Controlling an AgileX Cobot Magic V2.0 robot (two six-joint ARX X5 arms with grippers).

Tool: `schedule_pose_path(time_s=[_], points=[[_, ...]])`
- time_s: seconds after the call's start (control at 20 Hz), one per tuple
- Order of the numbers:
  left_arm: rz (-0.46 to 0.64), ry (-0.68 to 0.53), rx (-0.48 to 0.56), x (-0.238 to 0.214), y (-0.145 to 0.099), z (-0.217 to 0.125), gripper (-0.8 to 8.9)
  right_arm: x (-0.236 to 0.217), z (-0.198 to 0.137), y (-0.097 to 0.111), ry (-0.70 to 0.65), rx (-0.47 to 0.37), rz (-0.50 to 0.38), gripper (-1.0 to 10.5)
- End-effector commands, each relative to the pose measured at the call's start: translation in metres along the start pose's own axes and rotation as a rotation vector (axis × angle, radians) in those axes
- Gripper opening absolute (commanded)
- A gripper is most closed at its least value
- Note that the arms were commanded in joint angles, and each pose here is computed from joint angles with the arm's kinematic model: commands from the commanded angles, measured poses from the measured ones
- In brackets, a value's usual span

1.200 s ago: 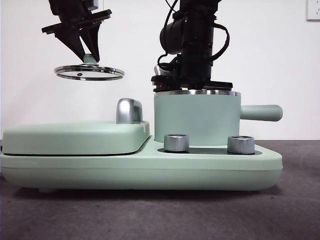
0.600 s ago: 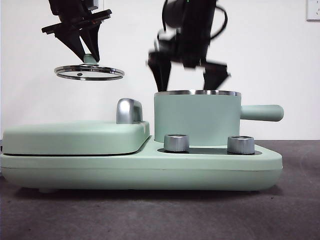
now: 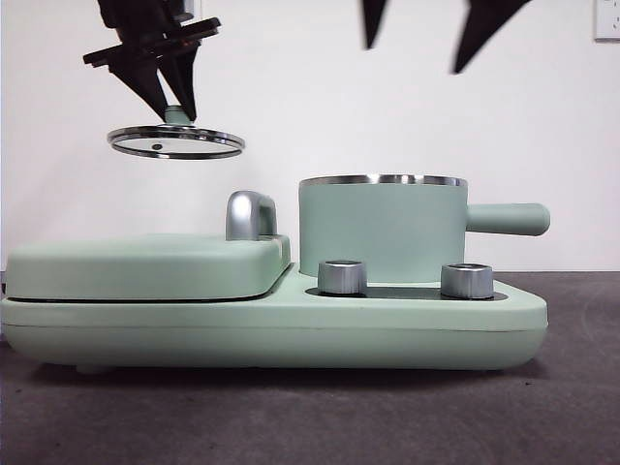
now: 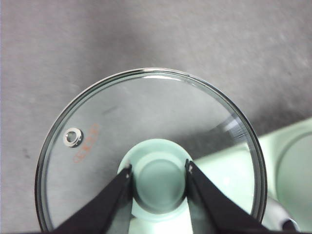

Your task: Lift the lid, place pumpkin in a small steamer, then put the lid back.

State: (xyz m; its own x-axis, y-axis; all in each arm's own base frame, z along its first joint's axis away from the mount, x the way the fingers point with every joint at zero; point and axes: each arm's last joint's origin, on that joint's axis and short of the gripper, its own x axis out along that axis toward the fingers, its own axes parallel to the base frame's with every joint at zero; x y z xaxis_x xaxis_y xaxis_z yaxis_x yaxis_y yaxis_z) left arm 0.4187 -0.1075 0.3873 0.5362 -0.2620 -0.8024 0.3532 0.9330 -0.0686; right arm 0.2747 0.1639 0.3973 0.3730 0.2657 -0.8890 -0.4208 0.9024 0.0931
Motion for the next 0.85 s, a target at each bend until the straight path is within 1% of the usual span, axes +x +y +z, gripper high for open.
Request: schedule_pose_path(time_s=[0.05, 0.15, 0.3, 0.45, 0.6, 0.85], points=[[-0.023, -0.036, 0.02, -0.001, -0.016, 0.006, 0.07, -0.01, -0.037, -0.004, 0.104, -0.012, -0.051, 5.4], [-0.048, -0.015, 0.047, 0.003, -0.034, 0.004, 0.07, -0.017, -0.07, -0.008, 0.127, -0.012, -0.064, 5.4], [-0.082, 0.06, 0.086, 0.014, -0.058, -0.004, 0.07, -0.024, -0.115, -0.015, 0.144, -0.014, -0.096, 5.4], [-0.108, 0.119, 0.124, 0.025, -0.078, -0.012, 0.07, -0.033, -0.158, -0.021, 0.124, -0.014, -0.106, 5.4], [-0.127, 0.13, 0.153, 0.027, -0.093, -0.015, 0.07, -0.043, -0.196, -0.026, 0.07, -0.004, -0.099, 5.4], [-0.159, 0.126, 0.202, 0.027, -0.118, -0.018, 0.07, -0.06, -0.252, -0.033, -0.078, 0.047, -0.078, 5.4]])
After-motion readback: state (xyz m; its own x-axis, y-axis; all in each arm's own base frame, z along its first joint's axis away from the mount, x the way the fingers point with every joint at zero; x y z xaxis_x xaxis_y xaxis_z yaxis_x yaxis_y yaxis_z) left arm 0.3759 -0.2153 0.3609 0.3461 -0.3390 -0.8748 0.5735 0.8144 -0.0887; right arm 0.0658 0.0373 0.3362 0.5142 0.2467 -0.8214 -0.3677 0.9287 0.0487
